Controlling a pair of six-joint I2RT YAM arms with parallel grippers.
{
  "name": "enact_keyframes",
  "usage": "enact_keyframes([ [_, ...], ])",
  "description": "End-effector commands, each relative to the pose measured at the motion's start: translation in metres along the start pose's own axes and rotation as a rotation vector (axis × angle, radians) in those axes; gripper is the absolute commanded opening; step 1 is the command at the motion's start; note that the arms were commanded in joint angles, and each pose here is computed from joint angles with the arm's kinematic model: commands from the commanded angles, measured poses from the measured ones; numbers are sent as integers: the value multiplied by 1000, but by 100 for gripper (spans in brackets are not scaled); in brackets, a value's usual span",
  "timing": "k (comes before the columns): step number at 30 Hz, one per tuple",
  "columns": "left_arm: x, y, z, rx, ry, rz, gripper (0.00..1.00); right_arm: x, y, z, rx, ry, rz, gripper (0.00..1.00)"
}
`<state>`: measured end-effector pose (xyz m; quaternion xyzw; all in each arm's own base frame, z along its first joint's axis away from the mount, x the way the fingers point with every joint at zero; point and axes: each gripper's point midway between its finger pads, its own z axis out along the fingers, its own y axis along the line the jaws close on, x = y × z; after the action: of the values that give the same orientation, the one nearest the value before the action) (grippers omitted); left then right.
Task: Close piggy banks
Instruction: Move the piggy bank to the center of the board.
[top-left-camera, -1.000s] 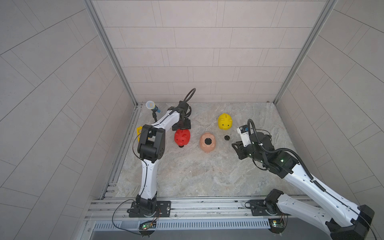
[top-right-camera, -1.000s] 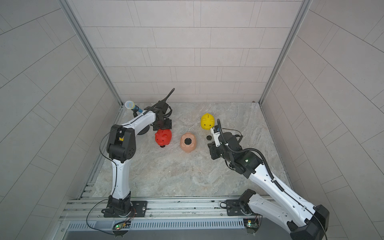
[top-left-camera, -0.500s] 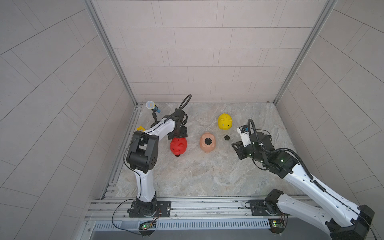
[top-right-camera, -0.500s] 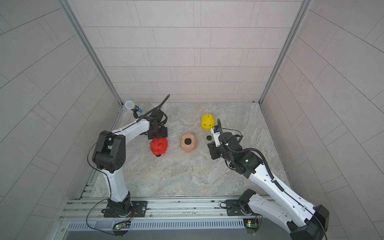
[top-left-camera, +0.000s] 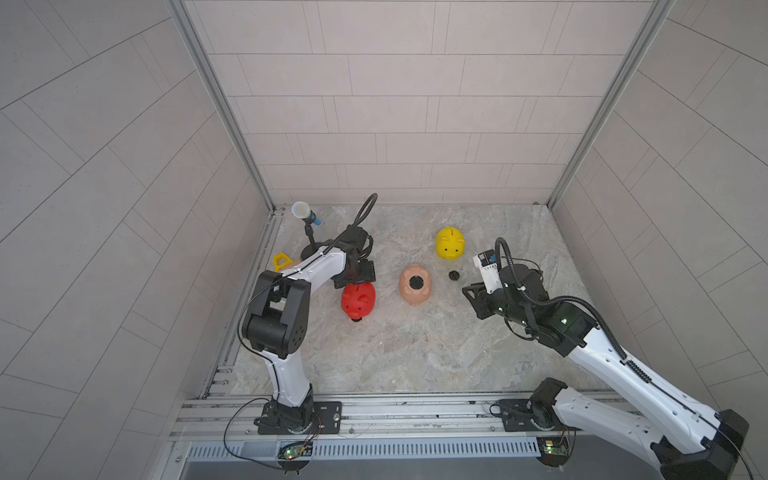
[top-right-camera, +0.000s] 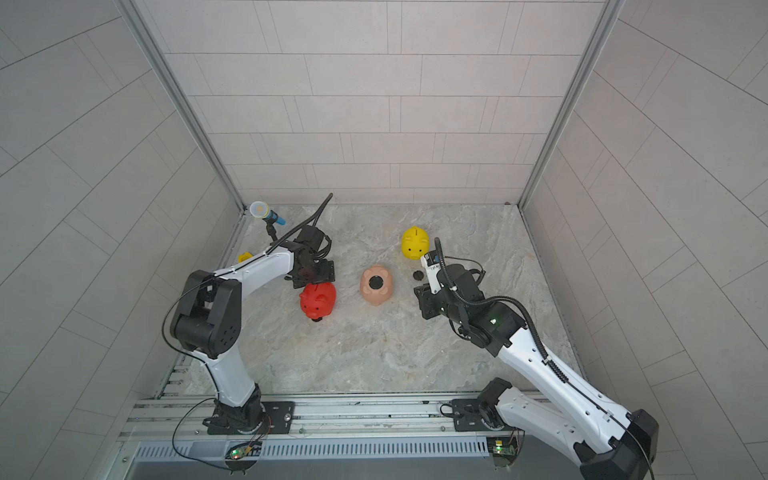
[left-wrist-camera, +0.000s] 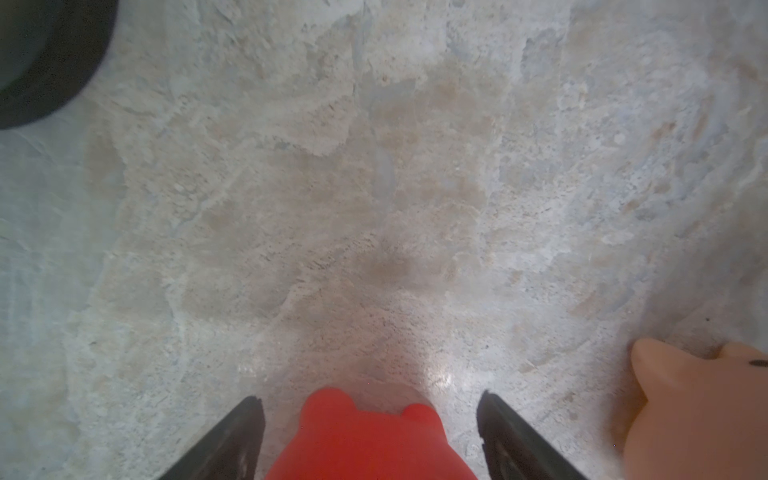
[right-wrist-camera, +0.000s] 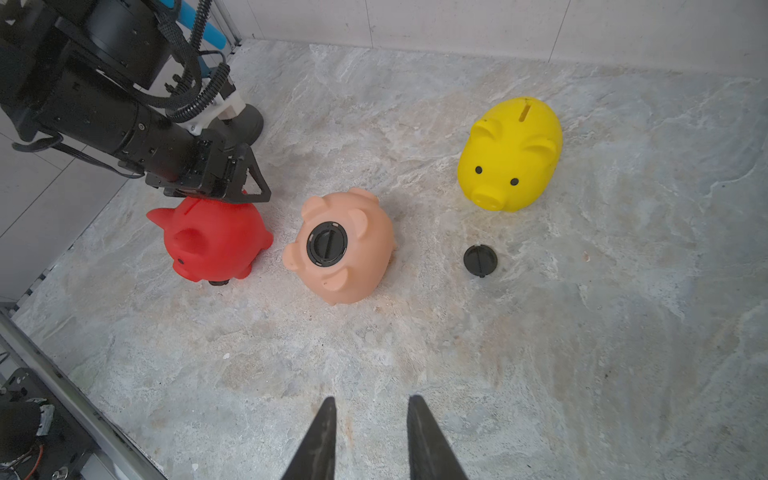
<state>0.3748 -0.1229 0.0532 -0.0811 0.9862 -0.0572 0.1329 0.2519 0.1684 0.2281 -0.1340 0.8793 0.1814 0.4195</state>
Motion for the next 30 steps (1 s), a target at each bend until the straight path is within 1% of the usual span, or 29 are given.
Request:
enact_keyframes([
  [1, 36, 7, 7, -37, 118, 8, 88, -3, -3, -6, 14, -12, 1, 31],
  [8, 23, 8, -19, -43, 49, 15, 91, -2, -2, -5, 11, -10, 2, 31],
  [14, 5, 0, -62, 10, -69, 20, 93, -1, -2, -5, 12, -4, -3, 33],
  [18, 1, -5, -90, 59, -134, 24, 93, -1, -1, -4, 7, 2, -4, 35],
  [20, 6, -6, -98, 98, -161, 12, 93, -1, 0, -5, 1, 3, -4, 36],
  [23, 19, -2, -109, 141, -198, -22, 88, 0, 1, -4, -8, 9, -3, 38],
  [26, 34, 0, -119, 216, -257, -59, 87, 0, 3, -3, -17, 20, -6, 38],
  [30, 53, 15, -126, 233, -320, -98, 86, 2, 8, 3, -45, 35, 0, 39],
])
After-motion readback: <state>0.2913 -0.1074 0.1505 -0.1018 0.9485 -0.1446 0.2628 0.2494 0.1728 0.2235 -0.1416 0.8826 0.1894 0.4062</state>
